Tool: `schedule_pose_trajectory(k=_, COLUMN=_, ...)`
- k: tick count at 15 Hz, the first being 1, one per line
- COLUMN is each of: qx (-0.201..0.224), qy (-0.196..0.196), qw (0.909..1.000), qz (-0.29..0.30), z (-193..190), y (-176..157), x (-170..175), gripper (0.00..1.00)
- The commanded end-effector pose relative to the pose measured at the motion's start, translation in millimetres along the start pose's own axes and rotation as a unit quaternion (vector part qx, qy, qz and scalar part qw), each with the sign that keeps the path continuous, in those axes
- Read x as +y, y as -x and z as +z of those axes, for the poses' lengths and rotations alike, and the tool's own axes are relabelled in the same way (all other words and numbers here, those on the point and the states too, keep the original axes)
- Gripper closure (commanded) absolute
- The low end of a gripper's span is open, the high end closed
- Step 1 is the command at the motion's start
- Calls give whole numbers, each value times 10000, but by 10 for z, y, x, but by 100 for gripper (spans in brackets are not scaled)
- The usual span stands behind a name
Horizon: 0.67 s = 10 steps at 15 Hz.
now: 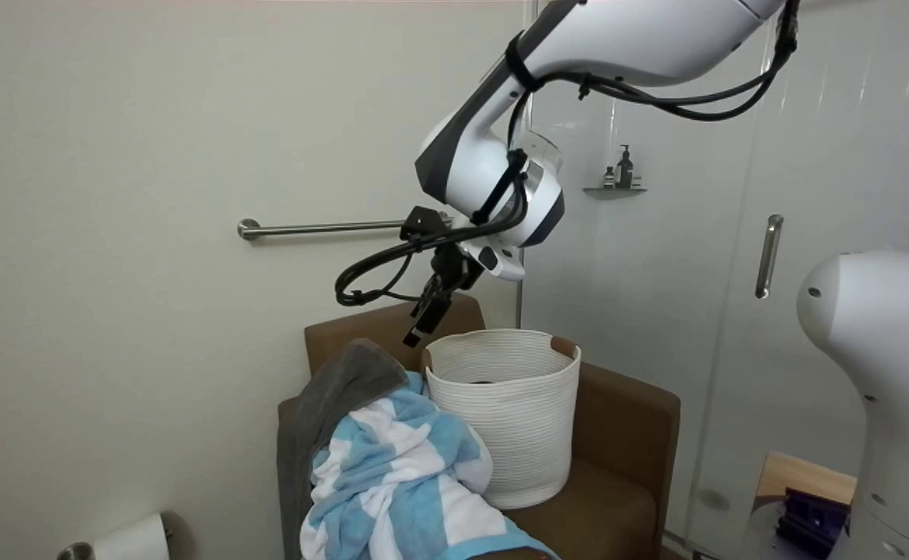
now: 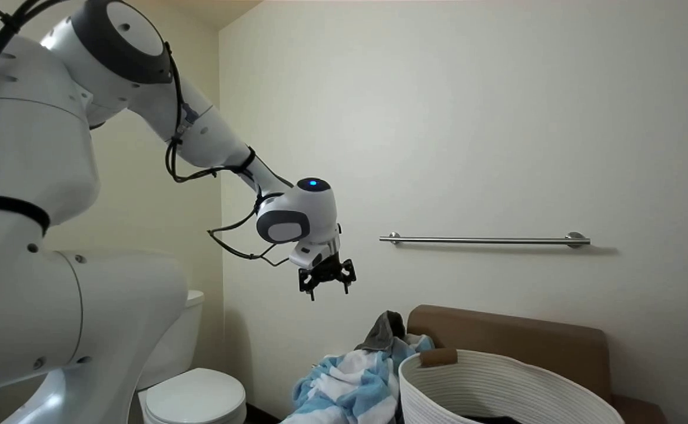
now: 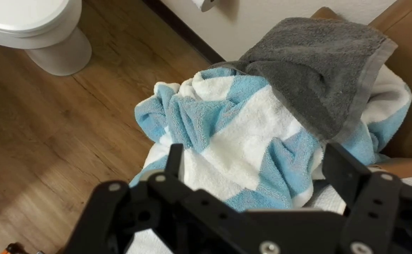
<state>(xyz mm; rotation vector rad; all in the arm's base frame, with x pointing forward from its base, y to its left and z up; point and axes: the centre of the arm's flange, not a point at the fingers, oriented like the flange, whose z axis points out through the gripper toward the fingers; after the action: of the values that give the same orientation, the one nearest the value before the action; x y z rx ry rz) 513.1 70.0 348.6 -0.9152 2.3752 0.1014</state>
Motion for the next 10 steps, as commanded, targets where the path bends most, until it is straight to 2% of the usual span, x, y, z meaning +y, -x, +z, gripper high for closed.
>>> schedule_pose_trajectory(k=1, qx=-137, qy=41, qw=9999, qz=14, z=115, y=56, x=-158, gripper=0)
schedule_pose_trajectory(k=5, qx=-1, qy=675, qw=9976, qz=120, z=535, y=271, x=-594, gripper=0)
schedule_pose_trajectory(k=8, qx=195, qy=1437, qw=9889, qz=327, z=841, y=270, x=-889, gripper=0)
schedule_pose_trajectory(k=10, qx=386, qy=1616, qw=9849, qz=493, z=1079, y=220, x=-1020, gripper=0)
